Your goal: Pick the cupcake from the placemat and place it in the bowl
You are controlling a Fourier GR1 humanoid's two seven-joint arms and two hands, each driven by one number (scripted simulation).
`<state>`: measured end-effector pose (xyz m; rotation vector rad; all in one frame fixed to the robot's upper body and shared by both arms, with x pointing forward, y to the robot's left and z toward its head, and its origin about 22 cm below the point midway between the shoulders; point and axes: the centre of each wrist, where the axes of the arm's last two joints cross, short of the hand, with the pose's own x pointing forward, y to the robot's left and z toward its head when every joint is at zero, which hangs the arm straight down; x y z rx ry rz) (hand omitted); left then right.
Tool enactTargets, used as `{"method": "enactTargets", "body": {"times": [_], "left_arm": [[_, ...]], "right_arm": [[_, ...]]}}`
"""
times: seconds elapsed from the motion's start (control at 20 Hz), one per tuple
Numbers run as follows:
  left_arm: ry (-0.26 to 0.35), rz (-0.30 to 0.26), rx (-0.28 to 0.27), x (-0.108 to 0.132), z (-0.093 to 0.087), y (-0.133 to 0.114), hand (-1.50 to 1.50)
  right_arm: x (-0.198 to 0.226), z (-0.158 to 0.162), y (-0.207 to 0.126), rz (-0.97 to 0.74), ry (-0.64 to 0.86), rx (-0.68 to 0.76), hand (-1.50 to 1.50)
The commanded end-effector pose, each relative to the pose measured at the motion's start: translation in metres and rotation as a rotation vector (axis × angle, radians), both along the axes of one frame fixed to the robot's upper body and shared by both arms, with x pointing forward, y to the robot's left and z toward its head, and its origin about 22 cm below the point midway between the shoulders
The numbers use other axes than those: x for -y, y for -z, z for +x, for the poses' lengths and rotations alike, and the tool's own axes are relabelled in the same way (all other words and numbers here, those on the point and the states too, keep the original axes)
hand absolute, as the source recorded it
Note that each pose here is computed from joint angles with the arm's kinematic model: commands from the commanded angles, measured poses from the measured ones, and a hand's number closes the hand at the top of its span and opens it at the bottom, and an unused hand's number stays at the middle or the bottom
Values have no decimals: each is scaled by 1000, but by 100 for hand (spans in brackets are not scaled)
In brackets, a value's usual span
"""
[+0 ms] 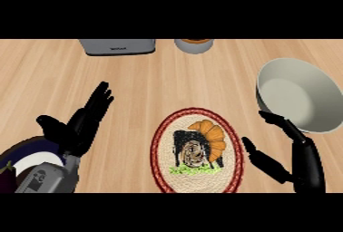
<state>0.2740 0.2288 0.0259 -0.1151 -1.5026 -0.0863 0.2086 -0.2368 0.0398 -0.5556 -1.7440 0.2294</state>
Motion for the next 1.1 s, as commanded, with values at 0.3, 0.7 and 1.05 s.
{"method": "enactTargets", "body": {"times": [0.3,0.7,1.05], "left_arm": [[101,-66,-19,26,-9,-6,0],[137,-82,-13,26,-16,2,0],[142,-68,-2,33,-9,-1,0]], "right_arm": [[-38,-54,26,-470,-45,-117,-150],[-81,-59,-16,-625,72,-407,-150],[-154,-34,-56,-660,103,-669,-150]]}}
